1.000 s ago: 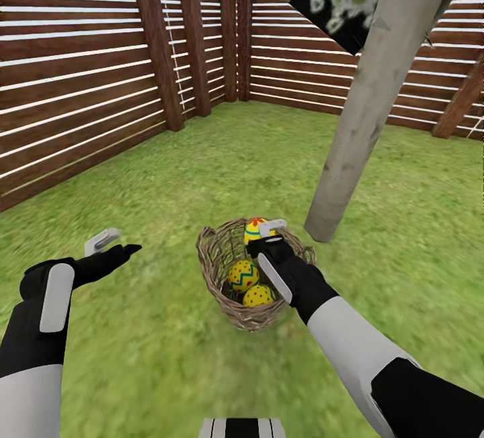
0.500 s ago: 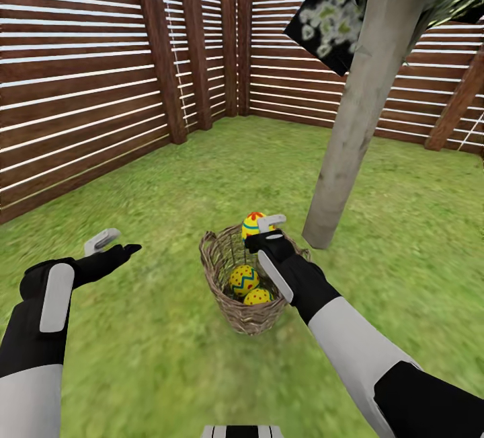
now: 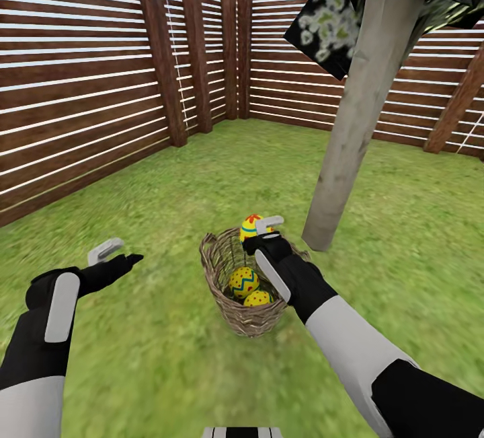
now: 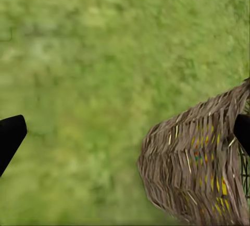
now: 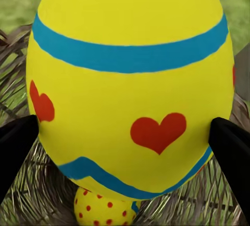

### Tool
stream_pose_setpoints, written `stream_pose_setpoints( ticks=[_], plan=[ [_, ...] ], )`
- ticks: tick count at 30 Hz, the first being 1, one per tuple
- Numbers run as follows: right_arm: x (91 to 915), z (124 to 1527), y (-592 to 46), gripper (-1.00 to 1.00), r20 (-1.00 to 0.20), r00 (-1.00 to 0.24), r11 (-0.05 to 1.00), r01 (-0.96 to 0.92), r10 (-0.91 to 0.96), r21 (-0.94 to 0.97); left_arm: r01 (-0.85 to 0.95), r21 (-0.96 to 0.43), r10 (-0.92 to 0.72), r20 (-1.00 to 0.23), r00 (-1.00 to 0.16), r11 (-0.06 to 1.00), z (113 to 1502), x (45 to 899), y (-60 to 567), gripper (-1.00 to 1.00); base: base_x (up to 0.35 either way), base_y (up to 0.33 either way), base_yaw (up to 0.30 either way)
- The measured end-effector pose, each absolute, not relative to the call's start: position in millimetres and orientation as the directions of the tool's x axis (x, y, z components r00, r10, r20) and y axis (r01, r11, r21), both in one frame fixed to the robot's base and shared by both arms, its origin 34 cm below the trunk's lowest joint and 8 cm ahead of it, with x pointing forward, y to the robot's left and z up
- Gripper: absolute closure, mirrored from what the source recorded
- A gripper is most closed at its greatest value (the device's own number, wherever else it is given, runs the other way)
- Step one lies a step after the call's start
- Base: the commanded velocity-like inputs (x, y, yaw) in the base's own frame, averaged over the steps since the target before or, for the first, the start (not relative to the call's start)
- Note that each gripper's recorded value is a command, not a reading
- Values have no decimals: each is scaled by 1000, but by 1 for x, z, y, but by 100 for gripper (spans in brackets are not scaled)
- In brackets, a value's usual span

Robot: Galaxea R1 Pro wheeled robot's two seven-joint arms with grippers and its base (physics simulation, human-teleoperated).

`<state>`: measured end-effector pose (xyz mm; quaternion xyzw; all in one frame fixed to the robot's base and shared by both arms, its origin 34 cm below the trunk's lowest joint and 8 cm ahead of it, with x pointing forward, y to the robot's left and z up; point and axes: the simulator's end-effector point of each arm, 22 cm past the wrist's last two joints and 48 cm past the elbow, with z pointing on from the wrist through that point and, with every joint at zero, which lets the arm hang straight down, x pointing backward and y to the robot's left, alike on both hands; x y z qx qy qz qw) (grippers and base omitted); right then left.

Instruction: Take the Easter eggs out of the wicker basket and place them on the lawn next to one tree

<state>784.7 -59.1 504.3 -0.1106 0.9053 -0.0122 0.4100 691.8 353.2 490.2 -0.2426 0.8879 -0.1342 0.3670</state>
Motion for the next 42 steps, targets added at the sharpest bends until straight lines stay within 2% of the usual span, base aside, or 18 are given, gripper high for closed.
stream_pose_setpoints(
  ticks=[10,15,18,24,26,35,42],
  plan=[
    [789,535,-64,100,-773,-610,982,-164,-175,-92,-324,-423,-530,-602,-597,846,507,691,354,-100,0,0,0],
    [793,572,-75,100,-800,-600,989,-104,19,102,-314,-430,-529,-613,-586,846,520,691,353,-100,-223,0,-12],
    [784,576,-79,100,-757,-648,972,-117,81,204,-307,-435,-529,-621,-578,846,529,691,353,-100,-317,0,-168],
    [737,602,-81,100,-699,-699,855,-262,151,447,-288,-459,-537,-635,-555,840,551,691,350,-100,-143,0,-210],
    [733,609,-101,100,-698,-697,834,-280,164,476,-281,-467,-539,-639,-549,839,558,690,349,-100,-7,0,-211],
    [736,625,-183,100,-719,-657,872,-195,225,450,-255,-482,-540,-664,-518,838,588,688,348,-100,0,0,-211],
    [731,589,-287,100,-694,-680,943,-9,239,333,-217,-563,-589,-649,-482,797,625,691,357,-100,0,0,-211]
  ],
)
